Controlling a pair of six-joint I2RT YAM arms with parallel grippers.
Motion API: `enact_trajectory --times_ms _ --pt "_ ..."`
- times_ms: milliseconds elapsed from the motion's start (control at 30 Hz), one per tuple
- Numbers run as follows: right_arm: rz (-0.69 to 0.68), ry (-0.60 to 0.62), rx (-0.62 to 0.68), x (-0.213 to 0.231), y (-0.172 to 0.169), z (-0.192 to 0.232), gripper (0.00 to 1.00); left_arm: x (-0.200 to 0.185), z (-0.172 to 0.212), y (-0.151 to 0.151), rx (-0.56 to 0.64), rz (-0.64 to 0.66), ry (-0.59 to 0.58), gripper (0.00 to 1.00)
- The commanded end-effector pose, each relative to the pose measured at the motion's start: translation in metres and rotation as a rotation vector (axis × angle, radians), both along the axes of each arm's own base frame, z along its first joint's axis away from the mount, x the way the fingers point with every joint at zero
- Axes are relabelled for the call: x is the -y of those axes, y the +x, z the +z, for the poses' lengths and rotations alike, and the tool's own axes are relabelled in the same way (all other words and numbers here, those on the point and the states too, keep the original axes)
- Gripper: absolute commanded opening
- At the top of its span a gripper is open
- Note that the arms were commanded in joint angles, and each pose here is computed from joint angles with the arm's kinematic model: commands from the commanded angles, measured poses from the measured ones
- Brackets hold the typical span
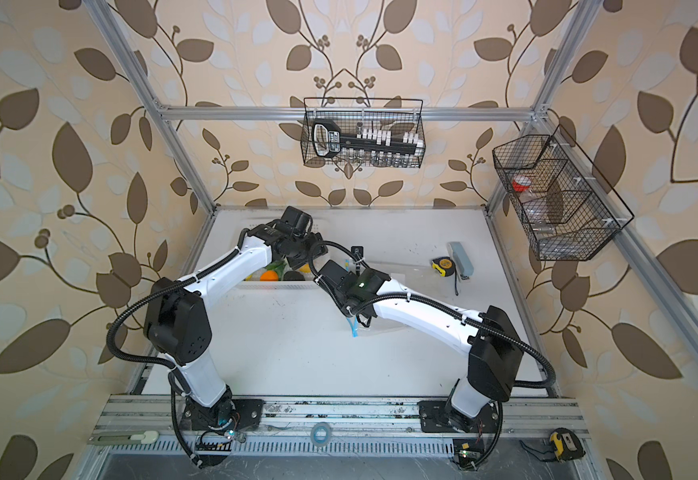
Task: Place the food in the zip-top bag and seal the zipper
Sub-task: 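Lower the left gripper into the basket while the right holds the zipper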
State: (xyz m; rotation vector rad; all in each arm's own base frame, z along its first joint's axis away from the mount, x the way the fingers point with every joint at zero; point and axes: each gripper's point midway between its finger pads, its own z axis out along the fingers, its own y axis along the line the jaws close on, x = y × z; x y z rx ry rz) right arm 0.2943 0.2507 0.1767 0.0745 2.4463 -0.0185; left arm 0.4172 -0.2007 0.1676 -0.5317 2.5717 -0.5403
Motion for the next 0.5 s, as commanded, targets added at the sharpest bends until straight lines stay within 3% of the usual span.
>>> enact_trajectory --times_ms 0,467 --pt "0.008 0.017 0.010 0.001 -0.004 0.004 0.00 -0.031 0.007 0.000 -0.003 0.011 0.089 0.78" --pt "0.021 0.022 0.009 -0.003 -0.004 0.003 0.00 -0.046 -0.026 0.011 -0.122 0.050 0.175 0.80"
